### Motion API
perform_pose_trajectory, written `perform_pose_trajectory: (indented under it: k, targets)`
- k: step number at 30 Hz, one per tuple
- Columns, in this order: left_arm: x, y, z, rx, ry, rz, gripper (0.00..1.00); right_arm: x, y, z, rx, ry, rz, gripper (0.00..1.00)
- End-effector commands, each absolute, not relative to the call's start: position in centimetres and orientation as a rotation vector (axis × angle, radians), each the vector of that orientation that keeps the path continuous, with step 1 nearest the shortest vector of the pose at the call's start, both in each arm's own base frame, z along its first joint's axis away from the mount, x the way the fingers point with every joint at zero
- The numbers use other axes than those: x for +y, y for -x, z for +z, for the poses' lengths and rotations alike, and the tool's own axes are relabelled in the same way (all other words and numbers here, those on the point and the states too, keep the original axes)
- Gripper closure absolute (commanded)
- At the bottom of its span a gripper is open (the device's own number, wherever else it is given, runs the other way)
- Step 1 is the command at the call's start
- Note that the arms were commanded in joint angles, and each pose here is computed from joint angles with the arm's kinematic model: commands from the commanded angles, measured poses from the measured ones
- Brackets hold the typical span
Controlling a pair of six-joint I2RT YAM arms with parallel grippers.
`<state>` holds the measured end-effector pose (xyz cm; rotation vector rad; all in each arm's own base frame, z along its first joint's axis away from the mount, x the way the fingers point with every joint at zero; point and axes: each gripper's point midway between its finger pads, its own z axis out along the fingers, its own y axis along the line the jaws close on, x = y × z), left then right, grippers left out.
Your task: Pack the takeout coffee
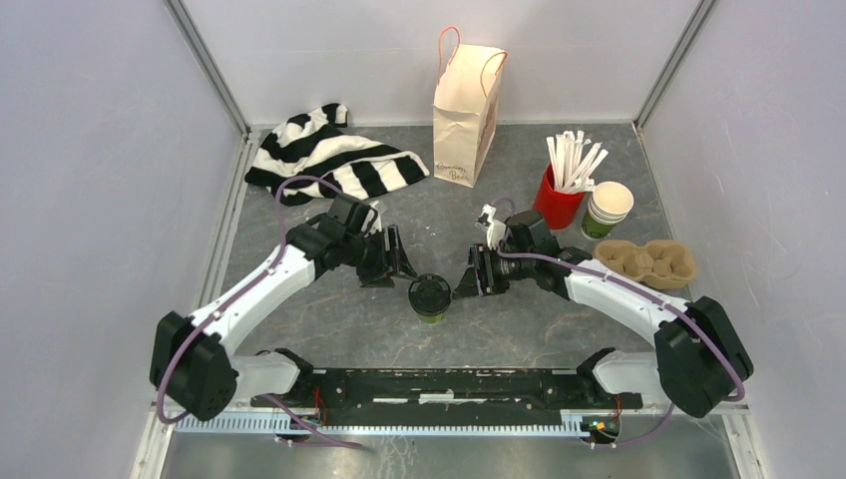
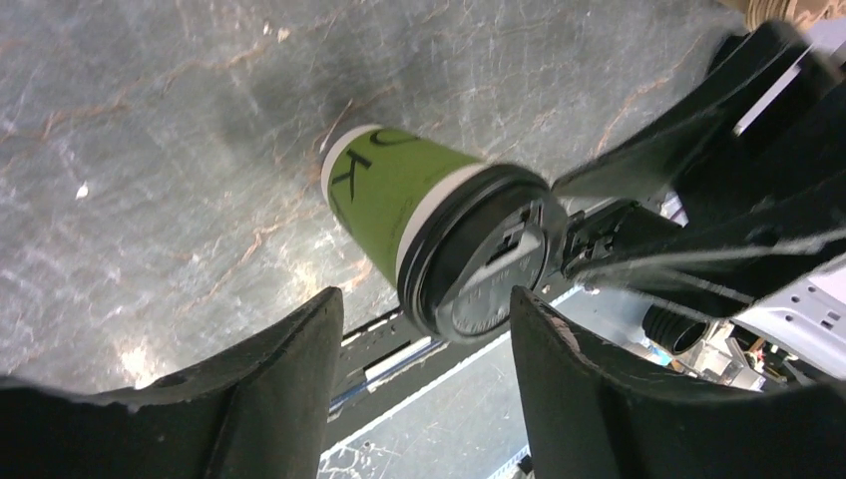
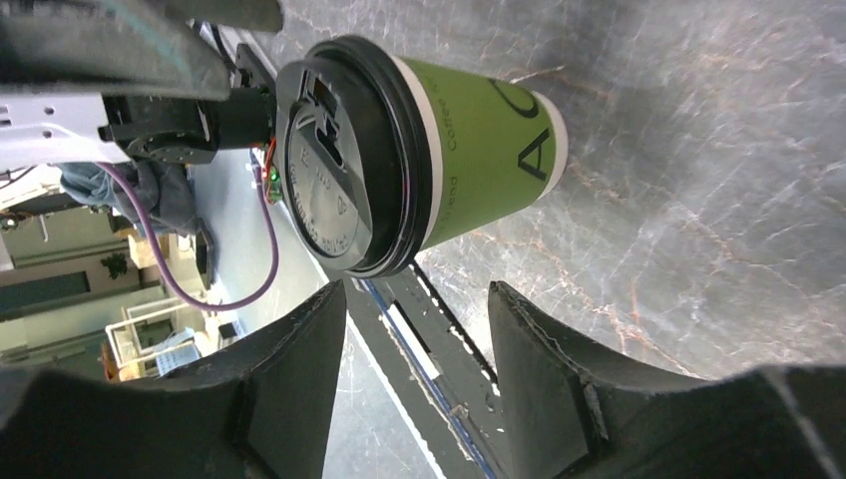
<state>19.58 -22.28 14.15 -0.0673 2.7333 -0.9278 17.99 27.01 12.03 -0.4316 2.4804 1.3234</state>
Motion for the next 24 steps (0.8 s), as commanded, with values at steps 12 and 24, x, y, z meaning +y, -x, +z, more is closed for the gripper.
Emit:
perform_pose_trajectory:
  k: [12, 24]
  targets:
    - [-24.1, -19.7, 12.8, 2.738, 0.035, -1.04, 0.53, 29.2, -20.4, 12.5, 2.417, 0.399, 1.277, 0.59]
    - [-24.0, -17.4, 13.1, 2.745, 0.048, -1.092, 0.55, 29.1, -22.6, 12.7, 2.422, 0.409, 1.23, 0.58]
